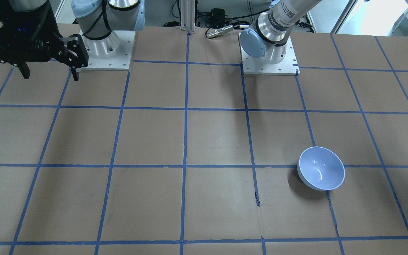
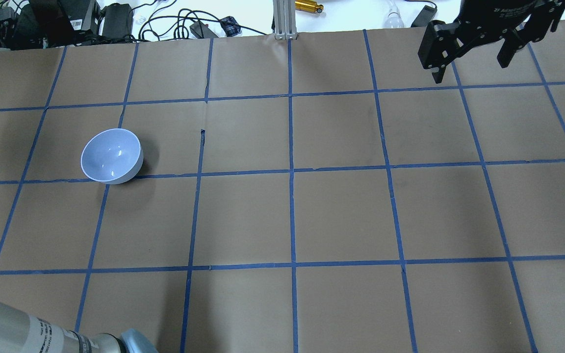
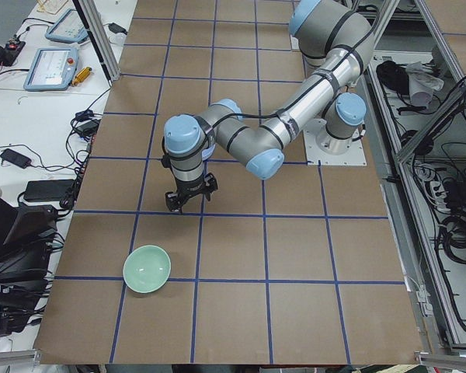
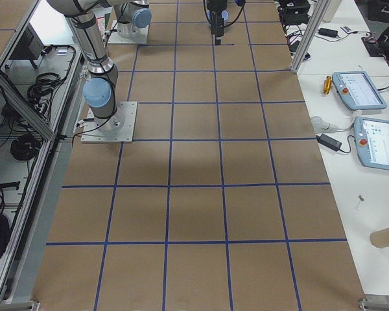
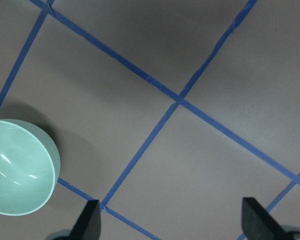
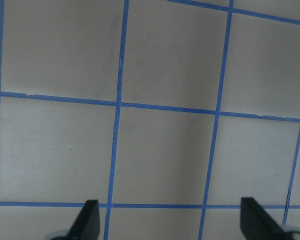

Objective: Stack green bowl on blue bowl
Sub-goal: 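Lower the left gripper onto the rim of the mint-green bowl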

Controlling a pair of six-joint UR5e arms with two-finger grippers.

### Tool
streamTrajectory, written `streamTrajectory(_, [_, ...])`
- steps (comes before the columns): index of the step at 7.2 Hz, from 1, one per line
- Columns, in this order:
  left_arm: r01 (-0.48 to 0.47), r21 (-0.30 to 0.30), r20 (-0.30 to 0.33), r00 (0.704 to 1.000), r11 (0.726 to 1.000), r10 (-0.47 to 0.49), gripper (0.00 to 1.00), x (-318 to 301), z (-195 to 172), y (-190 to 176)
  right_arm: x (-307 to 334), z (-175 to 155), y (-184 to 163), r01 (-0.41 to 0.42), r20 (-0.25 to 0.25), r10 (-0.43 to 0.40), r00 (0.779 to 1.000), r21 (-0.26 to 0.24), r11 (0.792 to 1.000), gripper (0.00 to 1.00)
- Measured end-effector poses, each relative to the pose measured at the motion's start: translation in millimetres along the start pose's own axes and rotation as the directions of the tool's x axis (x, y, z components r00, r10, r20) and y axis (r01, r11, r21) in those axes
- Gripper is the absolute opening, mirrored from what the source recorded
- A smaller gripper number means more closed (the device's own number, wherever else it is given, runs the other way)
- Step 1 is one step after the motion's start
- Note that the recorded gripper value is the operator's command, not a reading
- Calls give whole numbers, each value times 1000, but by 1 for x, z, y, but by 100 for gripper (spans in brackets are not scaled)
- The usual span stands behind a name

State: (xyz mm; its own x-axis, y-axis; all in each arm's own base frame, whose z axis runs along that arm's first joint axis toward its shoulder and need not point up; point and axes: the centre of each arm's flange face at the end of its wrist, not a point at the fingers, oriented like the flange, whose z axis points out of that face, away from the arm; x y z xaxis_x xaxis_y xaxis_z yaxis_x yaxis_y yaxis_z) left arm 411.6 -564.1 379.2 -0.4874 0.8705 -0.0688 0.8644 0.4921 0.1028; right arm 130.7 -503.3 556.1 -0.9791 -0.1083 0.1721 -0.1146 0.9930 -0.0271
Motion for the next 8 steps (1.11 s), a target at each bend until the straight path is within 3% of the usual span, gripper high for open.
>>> streamTrajectory(3, [-148,32,18,989,989,147,100,-47,43,23,0,0,0,0,0,0,1000,0,1000,100])
streamTrajectory(8, [-328,98,147,939,939,313,100,-89,128,33,0,0,0,0,0,0,1000,0,1000,100])
